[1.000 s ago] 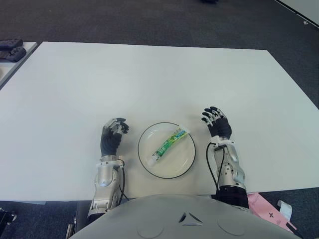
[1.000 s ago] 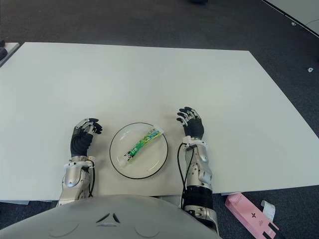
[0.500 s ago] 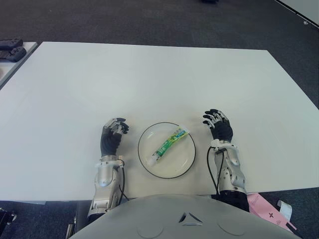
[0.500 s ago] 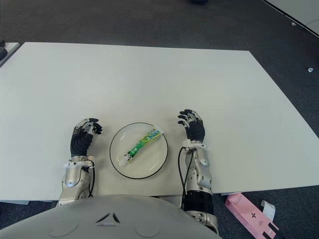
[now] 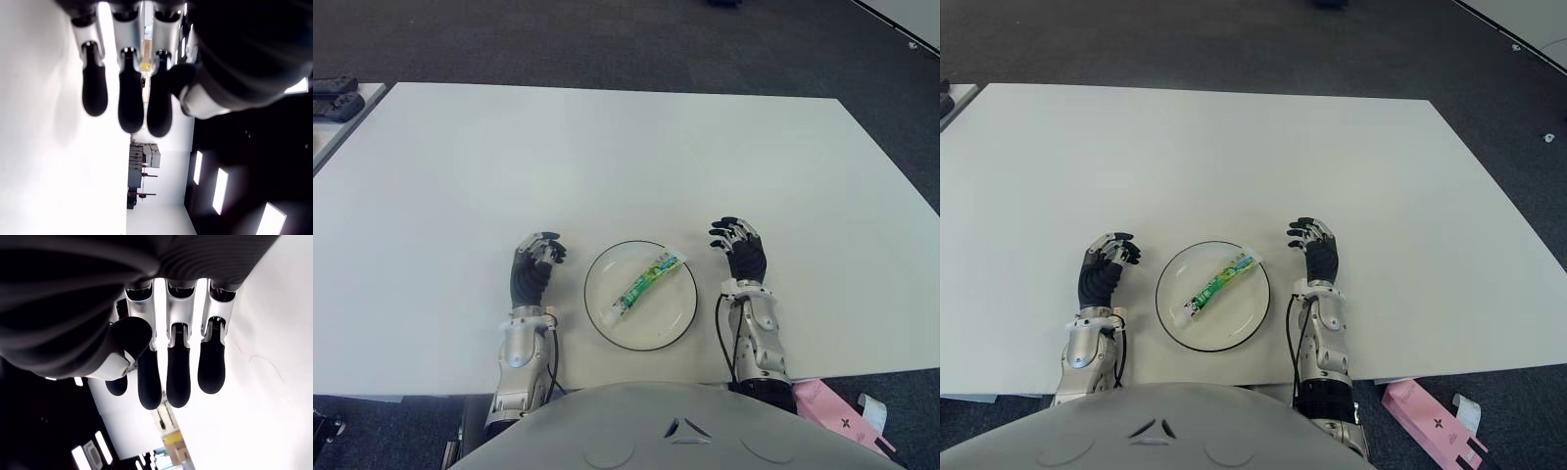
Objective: Put the toothpaste on the table into the plate.
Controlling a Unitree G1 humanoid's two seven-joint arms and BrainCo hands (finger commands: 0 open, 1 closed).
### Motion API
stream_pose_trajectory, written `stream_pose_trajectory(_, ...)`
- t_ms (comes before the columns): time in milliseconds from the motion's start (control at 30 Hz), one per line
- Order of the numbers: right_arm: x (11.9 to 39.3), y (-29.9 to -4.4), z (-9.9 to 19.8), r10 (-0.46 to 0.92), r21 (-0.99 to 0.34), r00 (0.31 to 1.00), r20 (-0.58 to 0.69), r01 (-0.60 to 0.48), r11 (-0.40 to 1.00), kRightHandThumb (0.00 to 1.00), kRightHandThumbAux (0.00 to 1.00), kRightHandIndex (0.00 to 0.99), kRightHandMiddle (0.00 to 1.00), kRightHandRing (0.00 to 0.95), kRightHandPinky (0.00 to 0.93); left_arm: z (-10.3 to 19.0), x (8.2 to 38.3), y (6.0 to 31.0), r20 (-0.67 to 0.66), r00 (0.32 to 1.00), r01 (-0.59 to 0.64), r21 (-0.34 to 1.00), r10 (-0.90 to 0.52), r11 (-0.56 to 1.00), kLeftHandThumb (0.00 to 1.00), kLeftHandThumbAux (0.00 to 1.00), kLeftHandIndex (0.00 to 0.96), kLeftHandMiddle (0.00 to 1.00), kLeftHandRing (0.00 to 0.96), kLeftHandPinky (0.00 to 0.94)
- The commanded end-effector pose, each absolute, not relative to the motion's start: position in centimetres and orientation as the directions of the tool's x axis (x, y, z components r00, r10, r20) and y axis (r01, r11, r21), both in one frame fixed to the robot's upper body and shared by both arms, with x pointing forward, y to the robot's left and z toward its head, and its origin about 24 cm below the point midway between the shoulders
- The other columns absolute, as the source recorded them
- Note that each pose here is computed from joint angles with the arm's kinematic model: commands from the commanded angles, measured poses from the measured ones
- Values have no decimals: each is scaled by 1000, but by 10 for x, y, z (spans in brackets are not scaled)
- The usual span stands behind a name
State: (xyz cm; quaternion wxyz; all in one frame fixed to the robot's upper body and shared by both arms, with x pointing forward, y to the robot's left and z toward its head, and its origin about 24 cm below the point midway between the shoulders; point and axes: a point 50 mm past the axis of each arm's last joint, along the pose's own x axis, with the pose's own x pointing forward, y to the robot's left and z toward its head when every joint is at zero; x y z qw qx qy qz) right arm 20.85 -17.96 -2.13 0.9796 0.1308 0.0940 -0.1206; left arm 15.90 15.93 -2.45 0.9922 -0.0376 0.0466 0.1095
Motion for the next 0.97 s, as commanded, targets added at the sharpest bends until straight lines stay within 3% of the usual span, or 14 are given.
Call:
stream_pose_trajectory(33,186,-165,-51,-242,207,898,-368,332,920,942,664,396,494,492,585,-34,153,156,-170,962,-227,-63,214,972,703,718,430,577,567,544)
stream_pose_trajectory(500,186,-155,-52,-211,46,926,-314,237,971,941,666,398,494,474,543,-32,153,155,-164,966,-212,-67,199,975,702,718,430,577,572,553)
stream_pose_trajectory(967,184,-151,-55,-157,13,947,-281,167,986,942,666,409,482,471,539,-33,153,154,-157,970,-198,-68,185,978,701,718,431,580,572,552)
